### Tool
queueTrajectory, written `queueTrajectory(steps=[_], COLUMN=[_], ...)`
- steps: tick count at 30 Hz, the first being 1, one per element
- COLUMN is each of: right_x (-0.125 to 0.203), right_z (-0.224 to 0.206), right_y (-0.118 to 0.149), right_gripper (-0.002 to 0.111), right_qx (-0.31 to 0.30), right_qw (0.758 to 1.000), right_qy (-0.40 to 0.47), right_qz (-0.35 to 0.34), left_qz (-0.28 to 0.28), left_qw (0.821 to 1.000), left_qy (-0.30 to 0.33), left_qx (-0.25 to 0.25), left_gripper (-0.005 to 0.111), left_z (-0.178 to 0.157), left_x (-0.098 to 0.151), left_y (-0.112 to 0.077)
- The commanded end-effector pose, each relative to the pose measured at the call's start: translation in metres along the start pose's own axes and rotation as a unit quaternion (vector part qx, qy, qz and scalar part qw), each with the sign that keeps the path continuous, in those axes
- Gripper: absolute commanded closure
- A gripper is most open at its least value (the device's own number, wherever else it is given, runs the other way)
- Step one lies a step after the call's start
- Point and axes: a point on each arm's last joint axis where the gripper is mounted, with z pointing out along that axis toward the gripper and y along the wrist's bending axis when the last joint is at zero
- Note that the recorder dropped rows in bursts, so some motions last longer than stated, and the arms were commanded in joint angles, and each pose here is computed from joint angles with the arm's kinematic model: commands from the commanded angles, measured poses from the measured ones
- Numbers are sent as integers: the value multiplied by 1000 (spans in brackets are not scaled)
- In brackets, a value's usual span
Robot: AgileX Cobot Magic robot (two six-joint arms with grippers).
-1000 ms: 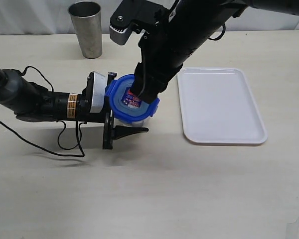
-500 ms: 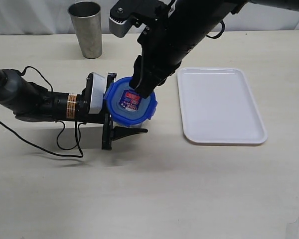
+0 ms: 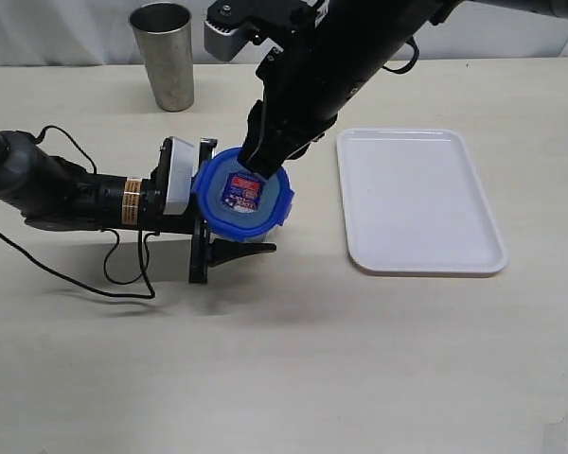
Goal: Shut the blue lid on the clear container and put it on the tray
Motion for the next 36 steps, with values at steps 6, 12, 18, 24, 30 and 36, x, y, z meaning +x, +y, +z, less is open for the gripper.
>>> queueTrajectory(steps=[6, 12, 18, 24, 30, 36], right_x=[40, 35, 10, -3, -6, -14], right_z=[70, 66, 30, -9, -37, -57], right_y=[5, 2, -5, -15, -17, -11], right_gripper=[83, 83, 83, 83, 78, 71], right_qx=[-107, -94, -35, 77, 145, 156], right_qw=[983, 985, 994, 994, 988, 986], right_qy=[148, 147, 104, 79, 52, -11], right_qz=[-1, -9, -17, 1, 23, 62], left_qz=[-45, -73, -103, -181, -228, -244], left_qw=[999, 997, 994, 982, 972, 968], left_qy=[24, 24, 23, 19, 15, 9], left_qx=[-9, -9, -16, -43, -55, -59], left_gripper=[107, 107, 107, 107, 107, 107], left_z=[4, 4, 4, 2, 2, 0], left_x=[4, 4, 4, 5, 4, -3], left_y=[0, 0, 2, 6, 9, 14])
